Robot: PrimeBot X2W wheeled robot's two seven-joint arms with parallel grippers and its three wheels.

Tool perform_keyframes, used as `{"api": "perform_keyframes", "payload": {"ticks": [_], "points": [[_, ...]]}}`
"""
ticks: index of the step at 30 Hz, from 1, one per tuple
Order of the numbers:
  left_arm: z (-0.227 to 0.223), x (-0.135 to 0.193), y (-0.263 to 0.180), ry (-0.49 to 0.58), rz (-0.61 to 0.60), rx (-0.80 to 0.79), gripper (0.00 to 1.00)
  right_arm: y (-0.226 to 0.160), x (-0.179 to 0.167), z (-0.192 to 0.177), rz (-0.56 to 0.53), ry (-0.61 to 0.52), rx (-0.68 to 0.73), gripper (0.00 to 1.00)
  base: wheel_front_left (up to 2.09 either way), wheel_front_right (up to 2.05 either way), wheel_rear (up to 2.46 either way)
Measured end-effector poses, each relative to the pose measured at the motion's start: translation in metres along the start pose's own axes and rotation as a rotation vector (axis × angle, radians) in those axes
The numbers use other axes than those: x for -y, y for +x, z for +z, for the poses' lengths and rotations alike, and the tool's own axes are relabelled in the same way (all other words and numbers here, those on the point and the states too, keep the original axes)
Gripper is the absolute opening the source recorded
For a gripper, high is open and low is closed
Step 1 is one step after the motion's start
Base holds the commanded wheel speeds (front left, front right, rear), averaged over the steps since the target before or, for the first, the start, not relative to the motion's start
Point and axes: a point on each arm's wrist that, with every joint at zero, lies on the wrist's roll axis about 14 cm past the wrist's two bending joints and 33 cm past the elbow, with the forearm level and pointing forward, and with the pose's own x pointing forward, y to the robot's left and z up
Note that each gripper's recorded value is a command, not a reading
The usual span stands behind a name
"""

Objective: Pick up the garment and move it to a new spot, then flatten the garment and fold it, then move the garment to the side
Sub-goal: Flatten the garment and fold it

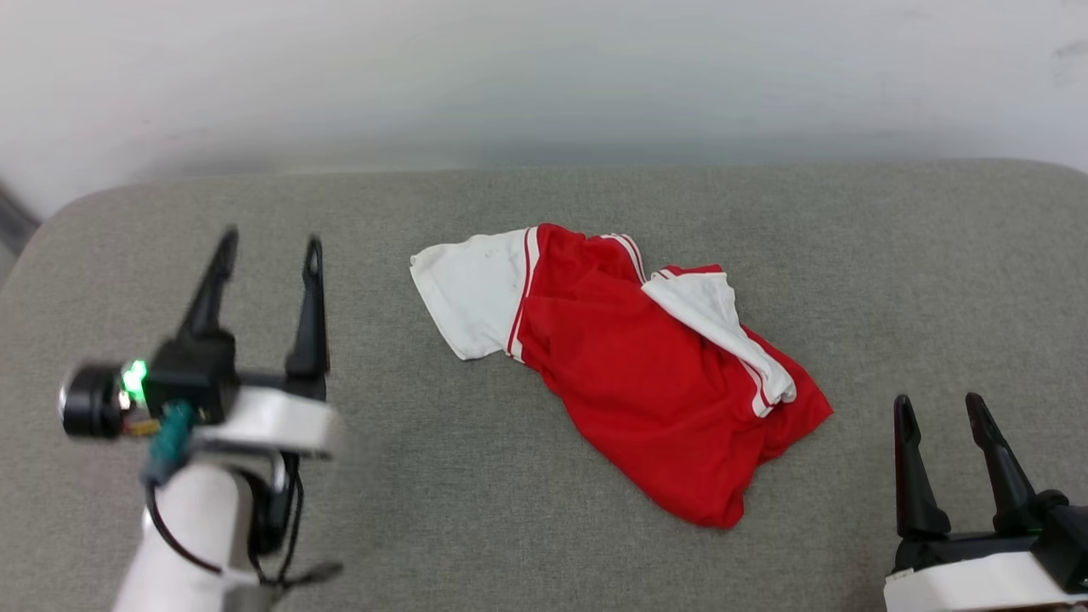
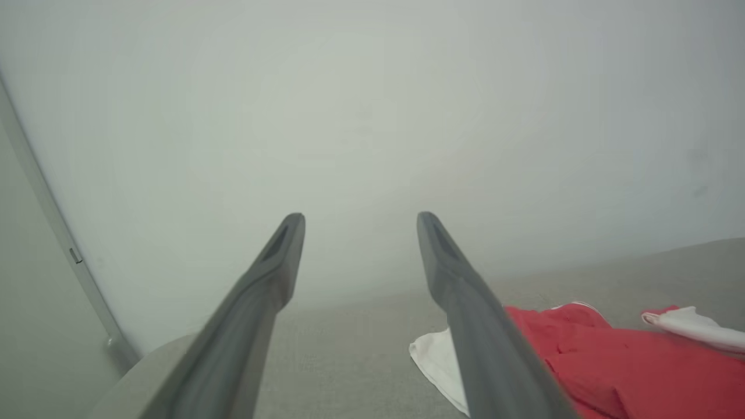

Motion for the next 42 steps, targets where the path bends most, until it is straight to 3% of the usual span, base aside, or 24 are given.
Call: {"api": "perform_keyframes", "payload": {"ticks": [5,12,18,24,27,36,42], "points": [[0.033,0.0,0.05,0.003,-0.07,0.118,1.0,0.006,0.001,-0.001,-0.002,-0.012,-0.001,1.0,0.0,0.0,0.0],[0.055,0.017,0.11,0.055,-0.194,0.147,1.0,0.017,0.01,-0.005,-0.025,-0.027,-0.004,1.0,0.0,0.0,0.0],[0.043,0.04,0.147,0.071,-0.291,0.046,1.0,0.023,0.018,-0.017,-0.043,-0.043,-0.035,1.0,0.0,0.0,0.0],[-0.006,0.065,0.165,0.108,-0.411,-0.198,1.0,0.03,0.023,-0.026,-0.054,-0.051,-0.054,1.0,0.0,0.0,0.0],[-0.044,0.073,0.164,0.103,-0.459,-0.391,1.0,0.034,0.025,-0.029,-0.058,-0.056,-0.06,1.0,0.0,0.0,0.0],[-0.154,0.083,0.111,0.113,-0.596,-0.987,1.0,0.038,0.035,-0.041,-0.082,-0.074,-0.089,1.0,0.0,0.0,0.0],[-0.199,0.092,0.064,0.139,-0.697,-1.277,1.0,0.038,0.042,-0.049,-0.099,-0.086,-0.113,1.0,0.0,0.0,0.0]]}}
